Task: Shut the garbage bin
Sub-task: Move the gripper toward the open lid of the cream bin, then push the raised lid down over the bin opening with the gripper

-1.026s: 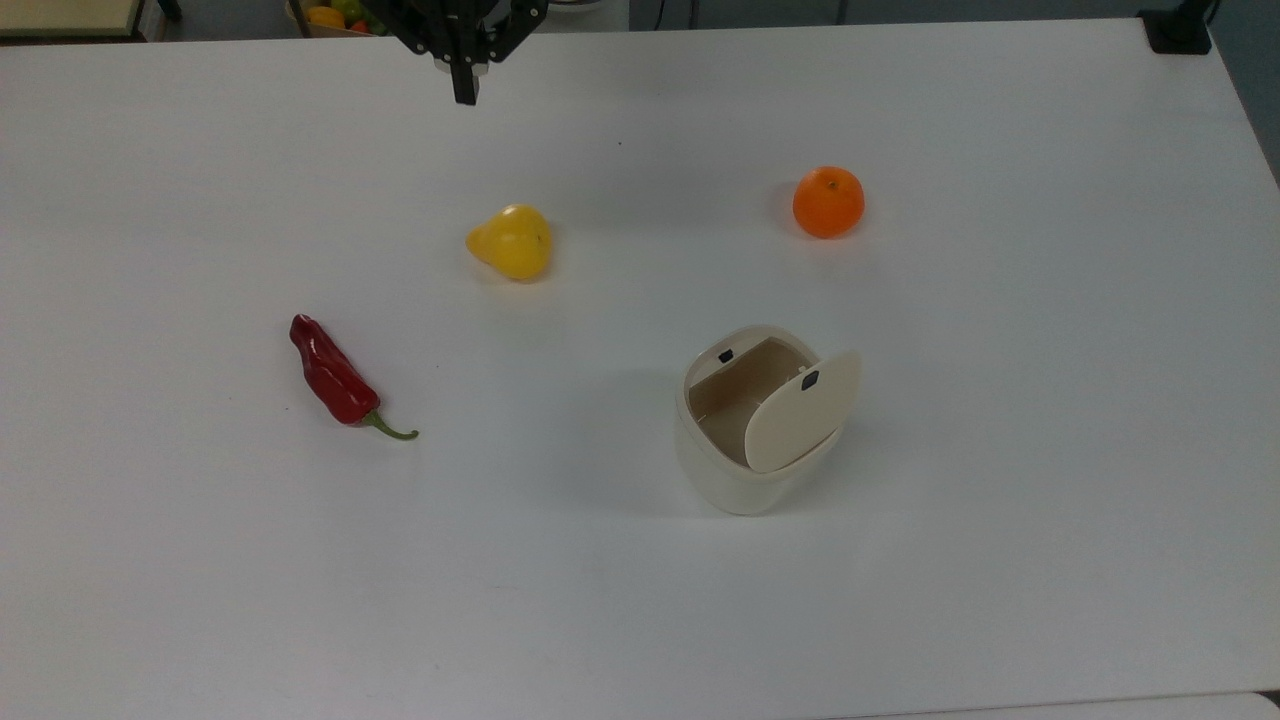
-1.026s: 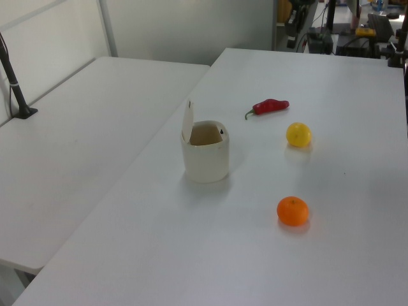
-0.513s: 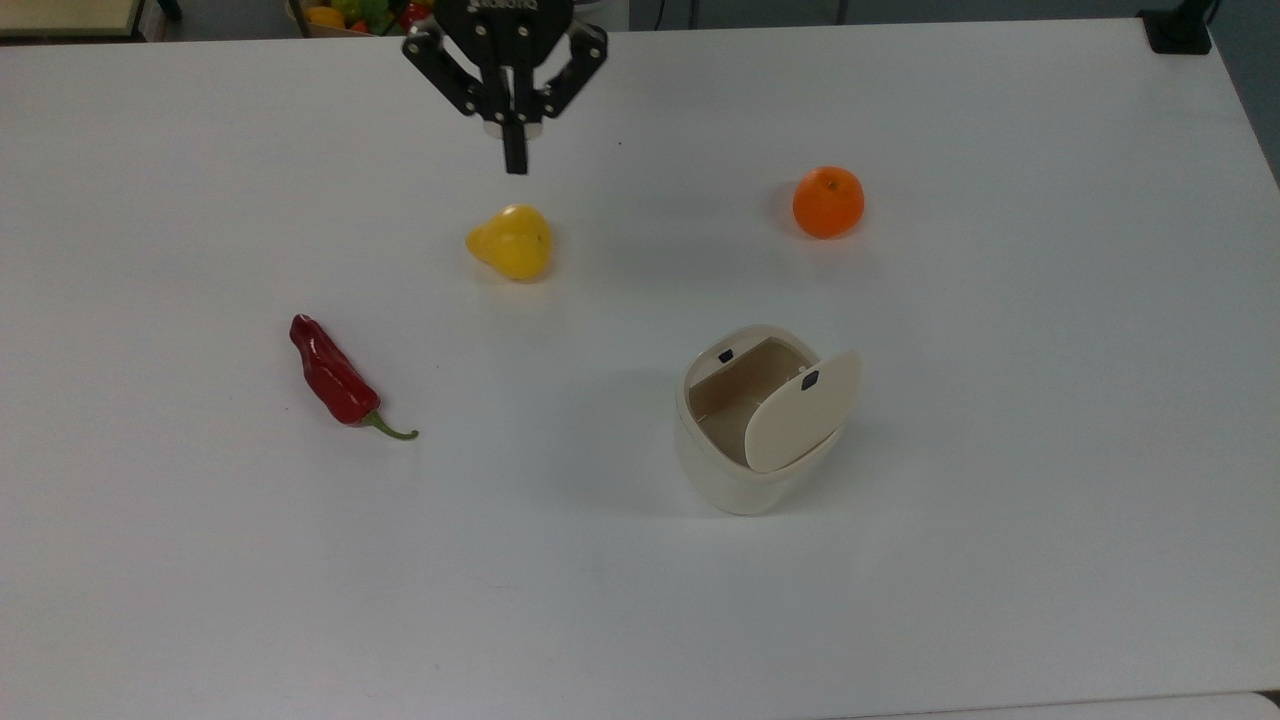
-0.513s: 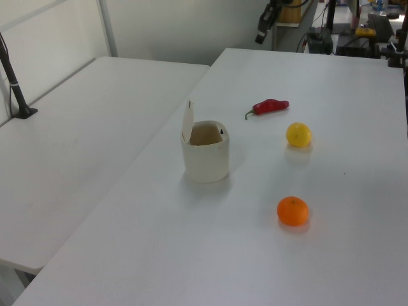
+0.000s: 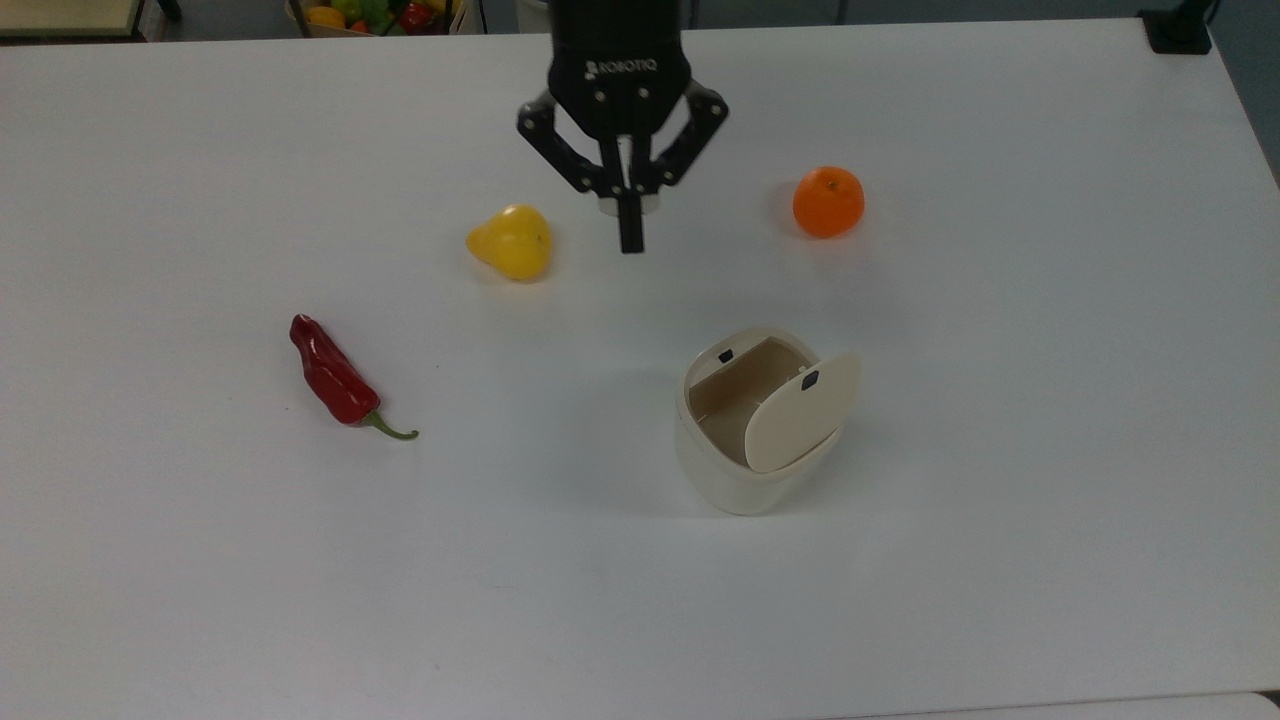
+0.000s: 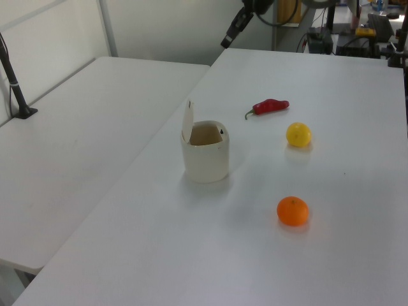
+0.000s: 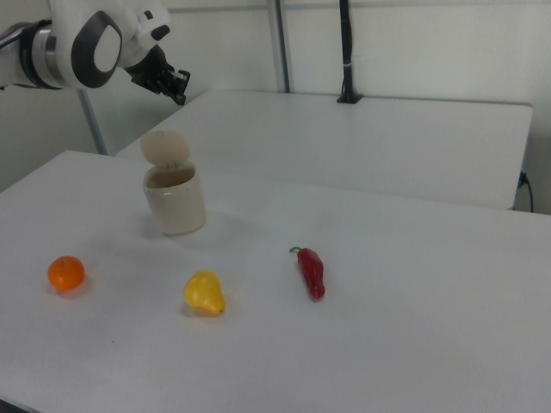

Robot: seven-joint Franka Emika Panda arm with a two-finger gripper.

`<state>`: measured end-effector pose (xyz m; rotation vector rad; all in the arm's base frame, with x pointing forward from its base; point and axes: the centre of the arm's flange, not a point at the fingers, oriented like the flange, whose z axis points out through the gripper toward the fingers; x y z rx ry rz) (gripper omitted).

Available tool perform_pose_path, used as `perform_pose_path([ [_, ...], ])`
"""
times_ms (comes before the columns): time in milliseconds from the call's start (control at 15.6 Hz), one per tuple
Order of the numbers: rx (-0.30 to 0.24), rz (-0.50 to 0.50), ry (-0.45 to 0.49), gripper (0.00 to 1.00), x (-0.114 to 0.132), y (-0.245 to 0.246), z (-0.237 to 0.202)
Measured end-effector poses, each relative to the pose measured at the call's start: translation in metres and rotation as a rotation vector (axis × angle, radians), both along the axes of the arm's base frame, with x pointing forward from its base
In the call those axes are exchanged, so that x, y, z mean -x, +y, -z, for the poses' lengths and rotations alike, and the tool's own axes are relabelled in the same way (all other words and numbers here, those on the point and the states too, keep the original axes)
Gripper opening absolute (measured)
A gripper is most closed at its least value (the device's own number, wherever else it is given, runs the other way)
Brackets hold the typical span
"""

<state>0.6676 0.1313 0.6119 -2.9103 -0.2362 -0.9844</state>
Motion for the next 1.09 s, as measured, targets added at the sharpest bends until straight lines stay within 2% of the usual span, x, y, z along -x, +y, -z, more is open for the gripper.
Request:
perform_pose_path([
  [256, -0.02, -0.042, -0.089, 0.01, -0.014, 0.03, 0.02],
  [833, -0.053, -0.121, -0.204, 0.01, -0.028, 0.088, 0.067],
  [1090, -0.048, -0.171, -0.235, 0.01, -0.033, 0.113, 0.103],
])
